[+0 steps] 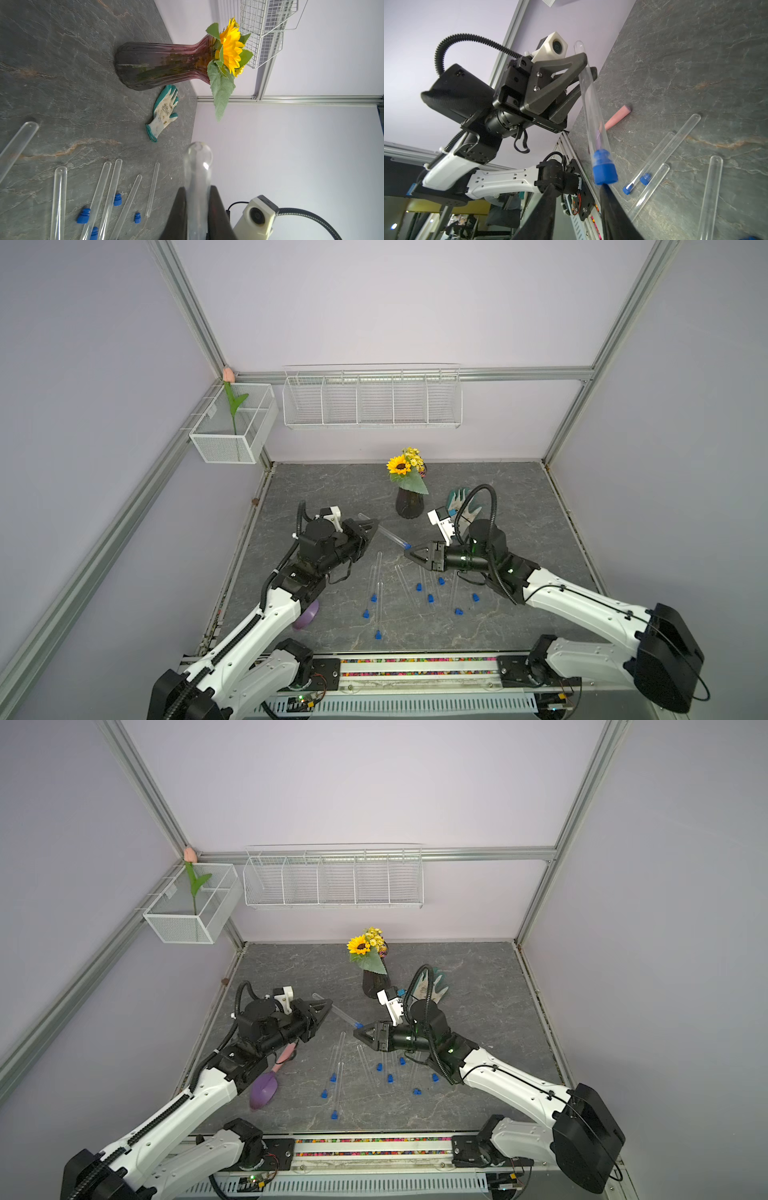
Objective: Remove stoppers from test tubes
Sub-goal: Open the stopper on the test tube, then place the test tube at the center of the board, then place the stopper at the center of the board.
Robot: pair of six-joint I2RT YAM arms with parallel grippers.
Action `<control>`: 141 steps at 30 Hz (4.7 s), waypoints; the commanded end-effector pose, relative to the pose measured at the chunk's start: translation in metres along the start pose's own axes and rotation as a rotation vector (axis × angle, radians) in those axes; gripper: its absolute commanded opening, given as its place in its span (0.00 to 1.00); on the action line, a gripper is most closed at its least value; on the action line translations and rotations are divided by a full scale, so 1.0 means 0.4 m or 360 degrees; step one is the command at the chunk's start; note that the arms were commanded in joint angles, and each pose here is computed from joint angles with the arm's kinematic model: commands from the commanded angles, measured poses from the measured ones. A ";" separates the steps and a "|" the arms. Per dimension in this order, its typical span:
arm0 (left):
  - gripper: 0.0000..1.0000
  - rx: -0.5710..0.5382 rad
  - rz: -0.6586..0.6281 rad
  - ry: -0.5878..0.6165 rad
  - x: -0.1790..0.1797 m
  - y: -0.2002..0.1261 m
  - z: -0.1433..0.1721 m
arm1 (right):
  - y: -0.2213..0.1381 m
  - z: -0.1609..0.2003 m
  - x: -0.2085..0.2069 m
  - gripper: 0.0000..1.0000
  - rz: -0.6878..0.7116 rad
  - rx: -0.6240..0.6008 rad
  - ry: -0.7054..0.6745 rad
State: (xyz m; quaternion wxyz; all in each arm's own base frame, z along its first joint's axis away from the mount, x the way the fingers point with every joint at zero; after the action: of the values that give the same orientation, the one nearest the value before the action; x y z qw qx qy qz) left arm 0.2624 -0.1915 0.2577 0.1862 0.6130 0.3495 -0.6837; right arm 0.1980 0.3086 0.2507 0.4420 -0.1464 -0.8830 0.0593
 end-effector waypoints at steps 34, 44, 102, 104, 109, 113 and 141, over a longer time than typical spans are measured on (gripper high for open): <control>0.00 0.0023 0.0018 -0.0045 0.002 -0.006 0.006 | 0.001 -0.044 0.041 0.28 -0.0072 -0.0091 -0.0054; 0.00 0.0035 0.0001 -0.0055 0.008 -0.004 0.008 | 0.001 -0.045 0.034 0.18 -0.0047 -0.0096 -0.0062; 0.00 0.0676 -0.0988 0.0750 0.248 0.025 0.054 | 0.009 0.140 -0.102 0.13 0.0597 0.0514 -0.0316; 0.00 0.0729 -0.1002 0.0751 0.266 0.048 0.077 | 0.028 0.156 -0.117 0.14 0.0593 0.0546 -0.0256; 0.00 0.0800 -0.1052 0.0738 0.328 0.089 0.100 | 0.070 0.203 -0.159 0.14 0.0608 0.0651 -0.0130; 0.00 0.0805 -0.1116 0.0746 0.369 0.102 0.094 | 0.098 0.234 -0.187 0.14 0.0615 0.0706 -0.0067; 0.00 0.0854 -0.1280 0.0716 0.479 0.163 0.097 | 0.137 0.344 -0.318 0.13 0.0938 0.0984 -0.0072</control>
State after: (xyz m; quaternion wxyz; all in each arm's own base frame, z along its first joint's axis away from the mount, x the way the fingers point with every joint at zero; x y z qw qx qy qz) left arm 0.2396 -0.2253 0.0575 -0.3323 0.5803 0.3984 -0.6278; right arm 0.1693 0.3279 0.0614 0.4284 -0.2356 -0.7597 0.4288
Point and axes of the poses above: each gripper's point midway between its finger pads, its own y axis out along the fingers, its own x axis along the line the jaws close on, z = x × y, the point moved 3 cm from there along -y, back along the fingers, and after that the axes turned 6 degrees about -y, right-handed, at the moved point
